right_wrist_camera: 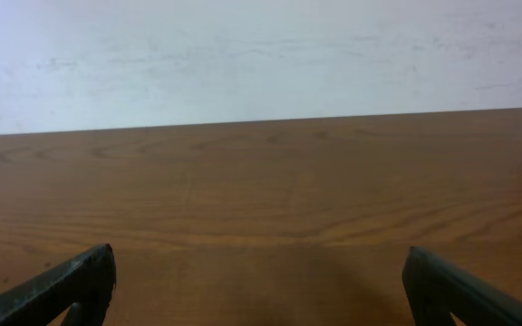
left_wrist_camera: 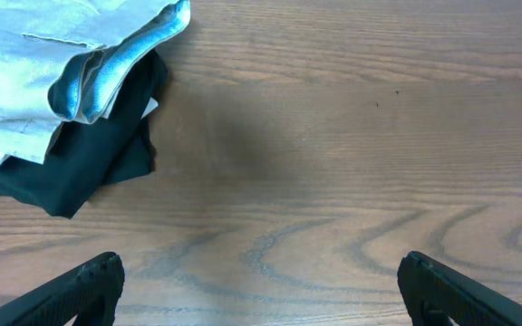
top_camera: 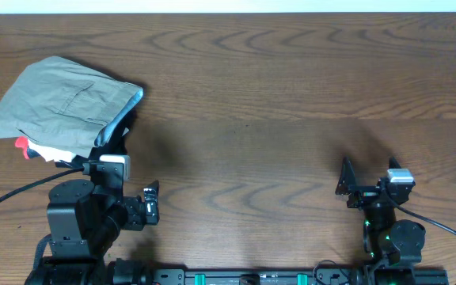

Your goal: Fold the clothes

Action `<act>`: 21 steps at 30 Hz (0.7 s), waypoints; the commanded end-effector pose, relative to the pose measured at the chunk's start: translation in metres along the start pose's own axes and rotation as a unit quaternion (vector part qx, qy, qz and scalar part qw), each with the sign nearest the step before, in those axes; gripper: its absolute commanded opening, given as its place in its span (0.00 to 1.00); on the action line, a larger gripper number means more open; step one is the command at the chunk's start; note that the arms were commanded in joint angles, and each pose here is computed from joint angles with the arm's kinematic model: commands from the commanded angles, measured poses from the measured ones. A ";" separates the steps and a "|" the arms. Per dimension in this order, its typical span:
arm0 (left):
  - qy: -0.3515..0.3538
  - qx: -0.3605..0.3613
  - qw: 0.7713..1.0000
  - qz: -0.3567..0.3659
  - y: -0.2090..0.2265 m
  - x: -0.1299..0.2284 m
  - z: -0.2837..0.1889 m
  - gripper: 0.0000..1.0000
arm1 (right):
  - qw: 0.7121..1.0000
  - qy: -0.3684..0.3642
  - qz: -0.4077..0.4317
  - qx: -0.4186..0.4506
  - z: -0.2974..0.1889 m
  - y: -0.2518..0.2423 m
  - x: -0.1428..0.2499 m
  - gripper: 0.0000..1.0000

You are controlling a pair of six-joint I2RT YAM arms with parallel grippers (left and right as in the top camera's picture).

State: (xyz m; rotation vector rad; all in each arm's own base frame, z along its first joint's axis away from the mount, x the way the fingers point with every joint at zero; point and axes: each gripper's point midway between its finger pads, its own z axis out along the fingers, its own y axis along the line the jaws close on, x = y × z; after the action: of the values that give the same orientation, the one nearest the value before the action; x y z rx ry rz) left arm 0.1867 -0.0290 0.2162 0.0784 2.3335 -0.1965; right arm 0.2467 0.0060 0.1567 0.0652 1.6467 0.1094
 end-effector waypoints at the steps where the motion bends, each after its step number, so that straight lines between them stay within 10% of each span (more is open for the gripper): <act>1: 0.000 0.007 1.000 0.009 -0.003 0.001 -0.001 0.98 | 1.000 0.002 -0.007 -0.005 0.000 0.002 0.002 0.99; 21: -0.256 -0.043 0.963 0.072 0.020 0.010 0.048 0.98 | 1.000 0.002 -0.007 -0.005 0.000 0.002 0.002 0.99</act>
State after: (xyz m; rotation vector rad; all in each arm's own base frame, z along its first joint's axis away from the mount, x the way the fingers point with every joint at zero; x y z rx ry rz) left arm 0.2078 -0.0183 0.1815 0.1320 1.8666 -0.0528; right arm 0.2466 0.0060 0.1567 0.0649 1.6471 0.1097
